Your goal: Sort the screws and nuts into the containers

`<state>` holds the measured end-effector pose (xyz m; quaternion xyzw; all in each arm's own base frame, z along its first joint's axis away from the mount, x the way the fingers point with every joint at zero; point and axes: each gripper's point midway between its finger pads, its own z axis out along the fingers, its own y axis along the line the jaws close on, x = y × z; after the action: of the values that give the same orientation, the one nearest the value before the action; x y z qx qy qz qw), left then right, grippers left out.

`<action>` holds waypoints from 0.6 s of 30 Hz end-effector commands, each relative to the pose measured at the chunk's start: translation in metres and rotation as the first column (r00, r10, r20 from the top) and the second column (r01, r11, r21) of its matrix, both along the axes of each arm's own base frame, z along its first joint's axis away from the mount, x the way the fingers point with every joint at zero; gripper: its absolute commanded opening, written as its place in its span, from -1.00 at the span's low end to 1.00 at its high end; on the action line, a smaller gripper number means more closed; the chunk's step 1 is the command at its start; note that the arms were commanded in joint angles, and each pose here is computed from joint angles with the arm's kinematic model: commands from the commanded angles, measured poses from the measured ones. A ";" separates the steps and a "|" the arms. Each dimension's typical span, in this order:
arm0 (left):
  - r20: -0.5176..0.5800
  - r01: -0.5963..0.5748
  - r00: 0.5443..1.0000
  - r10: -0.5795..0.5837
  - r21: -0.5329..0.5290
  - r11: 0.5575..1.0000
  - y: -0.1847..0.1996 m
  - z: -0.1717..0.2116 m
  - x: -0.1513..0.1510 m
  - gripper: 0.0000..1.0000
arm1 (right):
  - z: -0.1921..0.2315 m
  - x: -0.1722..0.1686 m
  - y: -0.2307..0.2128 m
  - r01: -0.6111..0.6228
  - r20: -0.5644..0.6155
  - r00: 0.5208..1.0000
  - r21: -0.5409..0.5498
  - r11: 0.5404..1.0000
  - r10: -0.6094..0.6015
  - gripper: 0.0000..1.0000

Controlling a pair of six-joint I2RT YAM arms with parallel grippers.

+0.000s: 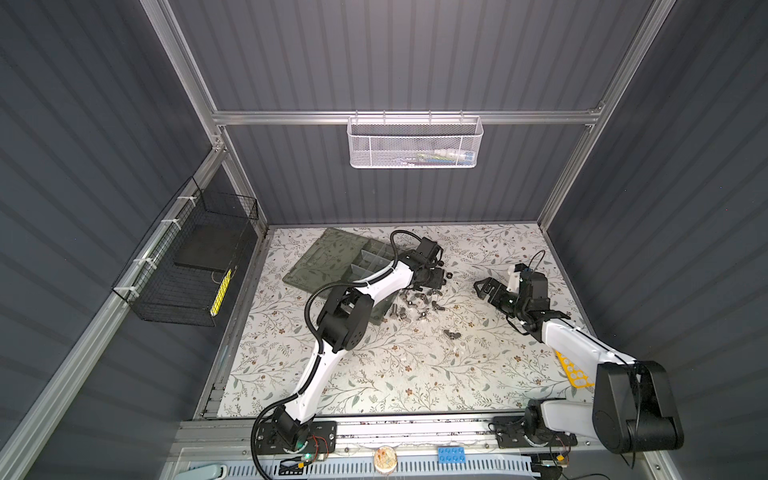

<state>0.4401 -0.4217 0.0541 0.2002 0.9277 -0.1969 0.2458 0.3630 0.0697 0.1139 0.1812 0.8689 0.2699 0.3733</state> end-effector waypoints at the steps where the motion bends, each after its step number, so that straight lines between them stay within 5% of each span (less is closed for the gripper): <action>1: -0.018 0.013 1.000 -0.013 0.030 0.999 0.000 -0.006 -0.004 0.15 | 0.001 0.002 0.002 -0.003 0.014 1.000 0.032 0.999 0.003 0.98; 18: -0.004 -0.012 1.000 0.012 0.076 0.997 0.003 -0.030 0.005 -0.09 | 0.004 0.001 0.009 -0.037 0.019 0.999 0.070 0.997 0.035 0.98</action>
<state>0.4446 -0.4190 0.0362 0.1965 0.9338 -0.1774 0.2408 0.3654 0.0780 0.1216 0.1729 0.8597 0.3015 0.3744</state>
